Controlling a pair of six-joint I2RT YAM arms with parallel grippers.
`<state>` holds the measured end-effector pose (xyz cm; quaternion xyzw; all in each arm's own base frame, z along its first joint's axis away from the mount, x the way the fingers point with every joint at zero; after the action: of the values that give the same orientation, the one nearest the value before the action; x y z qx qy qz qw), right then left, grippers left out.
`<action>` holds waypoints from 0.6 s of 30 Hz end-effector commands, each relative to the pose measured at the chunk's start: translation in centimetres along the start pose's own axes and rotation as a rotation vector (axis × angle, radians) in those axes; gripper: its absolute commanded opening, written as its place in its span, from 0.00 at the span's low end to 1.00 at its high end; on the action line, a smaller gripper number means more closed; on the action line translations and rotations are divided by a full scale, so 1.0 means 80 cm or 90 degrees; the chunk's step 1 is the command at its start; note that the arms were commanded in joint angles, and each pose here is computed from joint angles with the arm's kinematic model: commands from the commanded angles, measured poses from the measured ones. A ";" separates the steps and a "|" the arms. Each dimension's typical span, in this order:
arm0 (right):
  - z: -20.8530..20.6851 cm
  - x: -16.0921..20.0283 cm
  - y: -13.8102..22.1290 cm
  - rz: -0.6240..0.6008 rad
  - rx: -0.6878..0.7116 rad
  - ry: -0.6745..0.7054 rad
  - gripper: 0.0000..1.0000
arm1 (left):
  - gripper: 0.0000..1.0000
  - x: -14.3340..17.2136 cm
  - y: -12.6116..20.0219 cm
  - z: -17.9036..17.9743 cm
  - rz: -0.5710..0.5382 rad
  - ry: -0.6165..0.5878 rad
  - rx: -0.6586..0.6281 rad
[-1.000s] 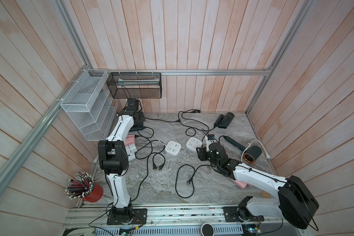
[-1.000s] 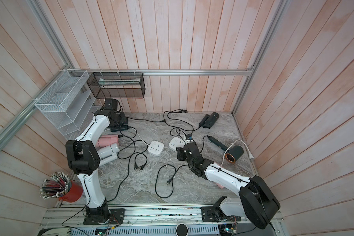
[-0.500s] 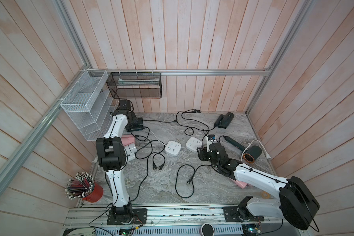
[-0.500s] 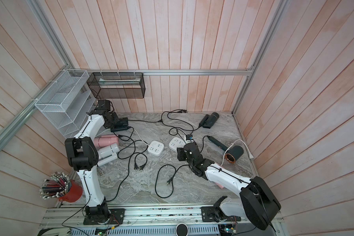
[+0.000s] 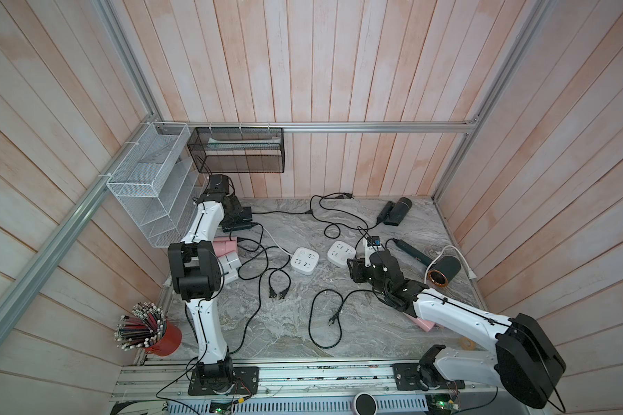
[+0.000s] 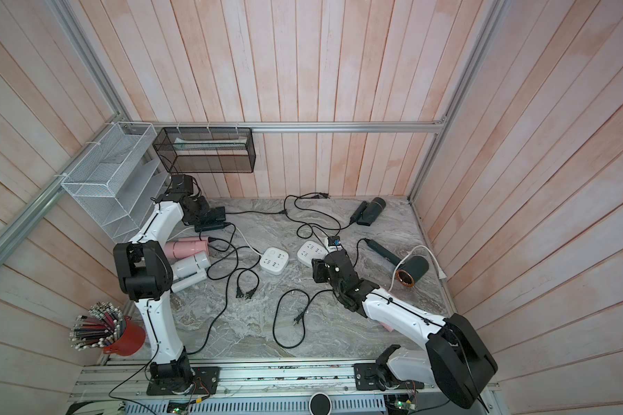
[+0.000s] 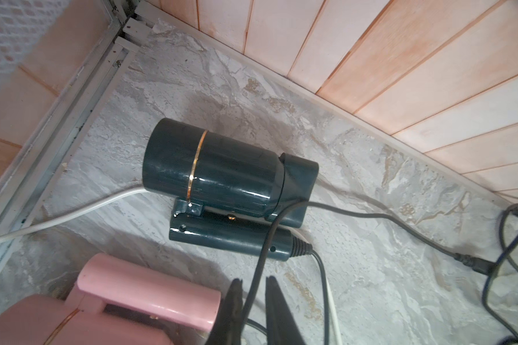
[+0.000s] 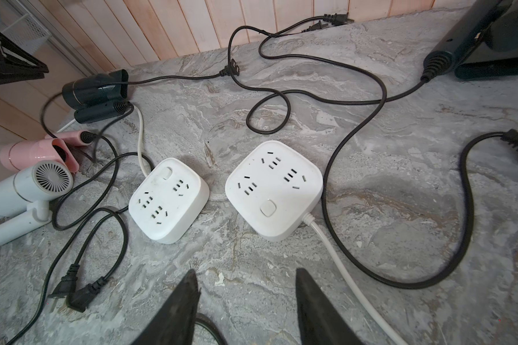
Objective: Charge the blow dryers
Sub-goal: Move the charging cable to the center of the board.
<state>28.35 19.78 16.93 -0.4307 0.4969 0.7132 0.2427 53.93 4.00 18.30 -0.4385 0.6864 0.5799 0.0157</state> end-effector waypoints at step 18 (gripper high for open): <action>0.000 0.005 -0.005 0.014 -0.003 0.029 0.53 | 0.48 0.063 0.053 -0.112 0.035 -0.224 0.216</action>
<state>28.35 19.85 16.73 -0.4409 0.5012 0.7076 0.2318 51.44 -5.04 22.42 -0.3374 0.7627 0.5275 0.1618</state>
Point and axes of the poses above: each gripper's point midway between its finger pads, its own y axis back along the fingers, its own z axis along the line the jaws close on, x = y × z, the point moved 4 cm from there along y, back along the fingers, and after that the axes turned 12 degrees about y, right-handed, at the moved point
